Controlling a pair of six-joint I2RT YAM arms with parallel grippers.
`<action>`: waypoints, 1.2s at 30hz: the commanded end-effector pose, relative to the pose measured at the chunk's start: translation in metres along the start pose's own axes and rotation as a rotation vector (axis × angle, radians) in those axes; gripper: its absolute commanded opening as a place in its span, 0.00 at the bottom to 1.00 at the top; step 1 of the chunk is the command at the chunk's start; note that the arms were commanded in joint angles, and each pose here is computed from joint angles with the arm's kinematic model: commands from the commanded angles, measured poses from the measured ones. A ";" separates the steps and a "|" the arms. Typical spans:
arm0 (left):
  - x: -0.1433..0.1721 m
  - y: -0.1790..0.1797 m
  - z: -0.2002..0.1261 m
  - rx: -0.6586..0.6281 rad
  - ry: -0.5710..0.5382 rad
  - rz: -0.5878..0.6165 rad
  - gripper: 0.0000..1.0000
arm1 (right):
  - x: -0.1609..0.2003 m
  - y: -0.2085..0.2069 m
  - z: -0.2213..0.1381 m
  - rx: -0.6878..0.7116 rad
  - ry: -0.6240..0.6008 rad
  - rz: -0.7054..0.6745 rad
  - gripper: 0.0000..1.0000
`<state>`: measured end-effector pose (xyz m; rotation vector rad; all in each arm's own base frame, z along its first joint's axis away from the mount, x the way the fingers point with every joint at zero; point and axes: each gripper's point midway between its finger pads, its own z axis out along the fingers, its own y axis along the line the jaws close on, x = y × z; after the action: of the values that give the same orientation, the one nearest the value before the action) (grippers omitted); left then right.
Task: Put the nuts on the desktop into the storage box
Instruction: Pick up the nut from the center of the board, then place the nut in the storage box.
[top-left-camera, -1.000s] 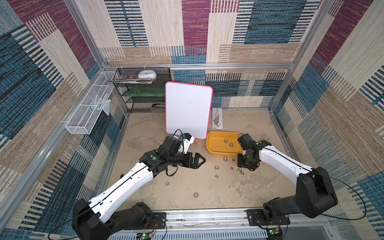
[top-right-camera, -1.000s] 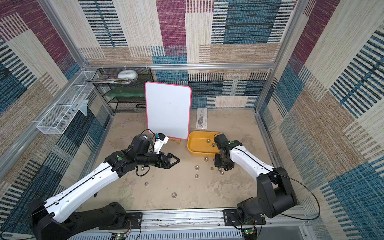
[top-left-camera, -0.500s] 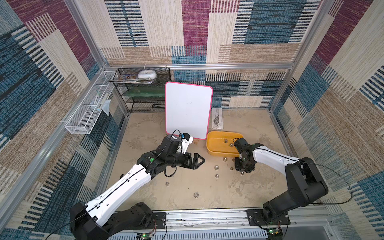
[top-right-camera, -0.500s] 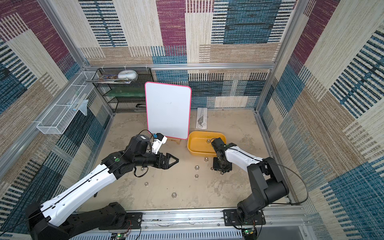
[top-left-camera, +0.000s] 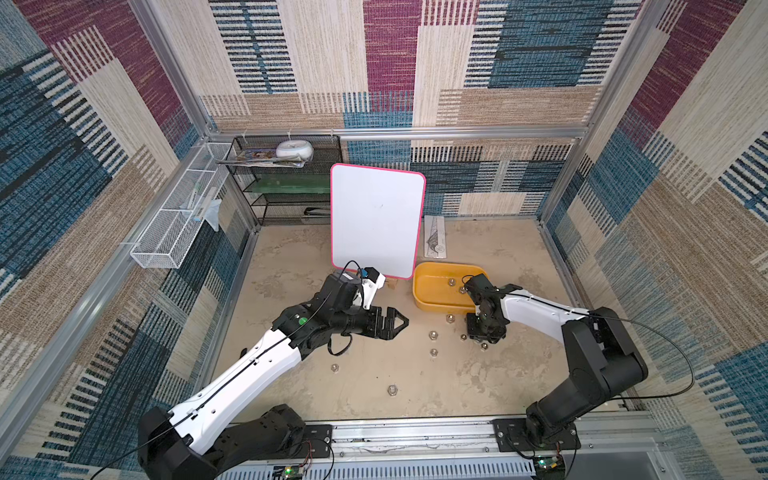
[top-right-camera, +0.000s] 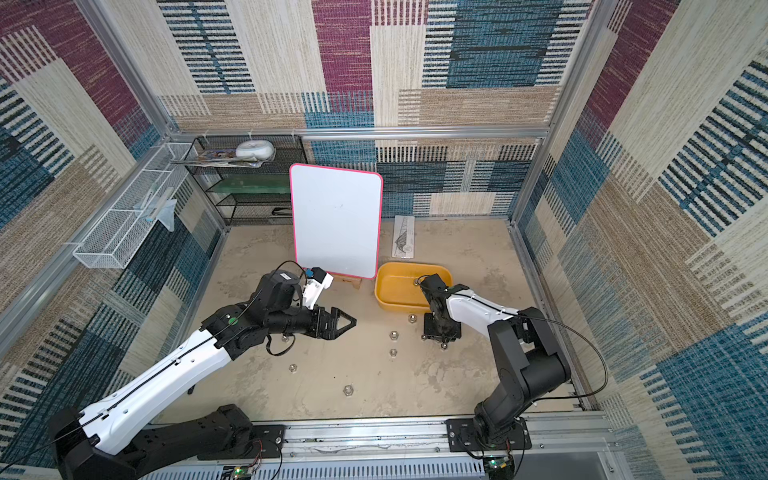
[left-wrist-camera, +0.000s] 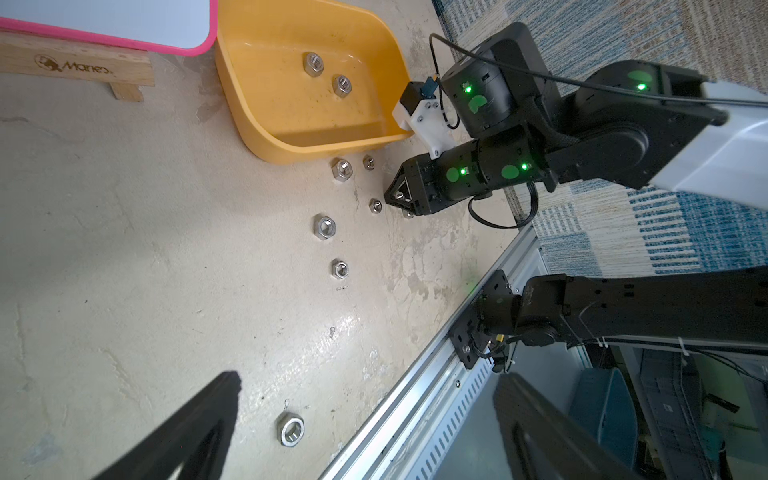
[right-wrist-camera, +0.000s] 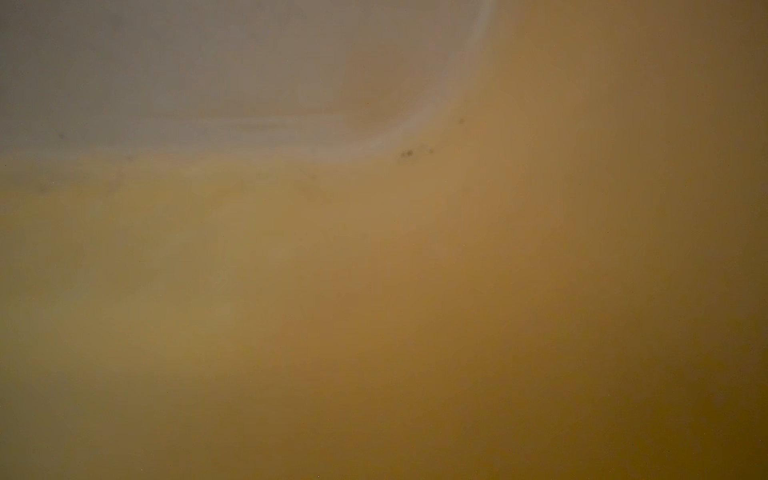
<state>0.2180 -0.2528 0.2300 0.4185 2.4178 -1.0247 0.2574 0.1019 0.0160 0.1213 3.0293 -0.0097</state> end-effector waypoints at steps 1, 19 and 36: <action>-0.003 0.000 -0.001 -0.005 -0.011 0.004 1.00 | 0.009 -0.003 0.003 0.011 0.033 0.000 0.37; -0.009 -0.001 -0.001 -0.013 -0.022 0.020 1.00 | -0.019 -0.003 -0.051 0.019 -0.075 0.009 0.25; -0.007 0.009 -0.018 -0.086 -0.074 0.039 1.00 | -0.141 0.015 -0.086 0.057 -0.199 -0.023 0.27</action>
<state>0.2226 -0.2412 0.2426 0.3900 2.3657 -0.9532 0.3814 0.1131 0.1209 0.1101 2.8198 -0.0716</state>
